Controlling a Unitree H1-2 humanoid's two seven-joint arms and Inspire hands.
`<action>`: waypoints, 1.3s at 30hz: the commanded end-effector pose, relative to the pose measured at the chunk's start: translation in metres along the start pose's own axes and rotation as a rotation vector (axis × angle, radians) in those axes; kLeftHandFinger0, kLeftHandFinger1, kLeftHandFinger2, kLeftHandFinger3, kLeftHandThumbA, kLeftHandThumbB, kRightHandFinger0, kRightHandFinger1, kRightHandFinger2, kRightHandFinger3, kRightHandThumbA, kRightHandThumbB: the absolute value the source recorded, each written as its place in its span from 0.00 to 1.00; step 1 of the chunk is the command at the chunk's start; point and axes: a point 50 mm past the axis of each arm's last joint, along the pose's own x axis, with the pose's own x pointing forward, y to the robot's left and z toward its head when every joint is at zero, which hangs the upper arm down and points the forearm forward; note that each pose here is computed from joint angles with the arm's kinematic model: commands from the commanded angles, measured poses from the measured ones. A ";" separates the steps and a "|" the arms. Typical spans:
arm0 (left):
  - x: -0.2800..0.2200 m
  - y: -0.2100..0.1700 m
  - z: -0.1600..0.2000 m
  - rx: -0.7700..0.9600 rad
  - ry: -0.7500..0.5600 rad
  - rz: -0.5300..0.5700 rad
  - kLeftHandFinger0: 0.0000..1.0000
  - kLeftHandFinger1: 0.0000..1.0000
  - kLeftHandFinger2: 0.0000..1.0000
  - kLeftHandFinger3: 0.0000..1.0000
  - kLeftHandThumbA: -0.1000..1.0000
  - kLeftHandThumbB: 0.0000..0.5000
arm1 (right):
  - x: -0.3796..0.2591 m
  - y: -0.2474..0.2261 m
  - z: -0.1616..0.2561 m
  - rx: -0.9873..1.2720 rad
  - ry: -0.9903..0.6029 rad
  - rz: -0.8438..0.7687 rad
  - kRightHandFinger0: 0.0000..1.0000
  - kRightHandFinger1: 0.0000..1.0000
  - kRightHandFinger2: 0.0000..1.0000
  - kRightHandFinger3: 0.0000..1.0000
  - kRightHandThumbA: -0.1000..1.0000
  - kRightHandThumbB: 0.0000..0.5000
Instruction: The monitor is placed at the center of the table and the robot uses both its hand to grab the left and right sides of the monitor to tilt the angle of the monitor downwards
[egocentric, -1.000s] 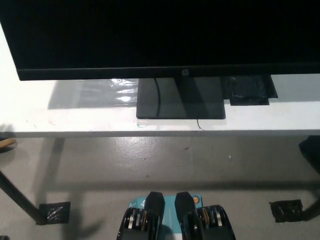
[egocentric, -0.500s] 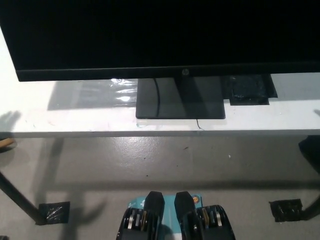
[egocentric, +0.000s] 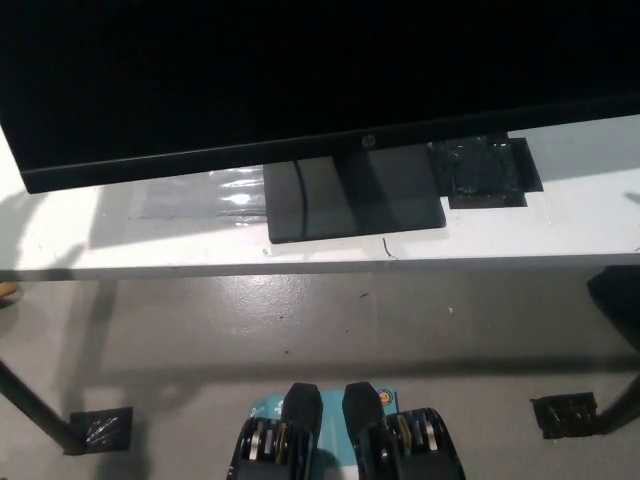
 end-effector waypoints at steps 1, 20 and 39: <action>0.017 0.024 0.011 0.031 -0.031 -0.014 1.00 1.00 1.00 1.00 0.81 0.86 | 0.026 -0.009 0.029 -0.015 -0.038 0.108 1.00 1.00 1.00 1.00 1.00 0.95; 0.008 0.021 0.007 0.066 -0.042 -0.042 1.00 1.00 1.00 1.00 0.88 0.89 | -0.009 0.000 0.006 -0.058 -0.025 -0.636 1.00 1.00 1.00 1.00 1.00 0.92; -0.016 0.003 0.000 0.081 0.000 -0.090 1.00 1.00 1.00 1.00 0.92 0.94 | -0.030 0.016 0.000 -0.092 -0.038 -0.675 1.00 1.00 1.00 1.00 1.00 0.97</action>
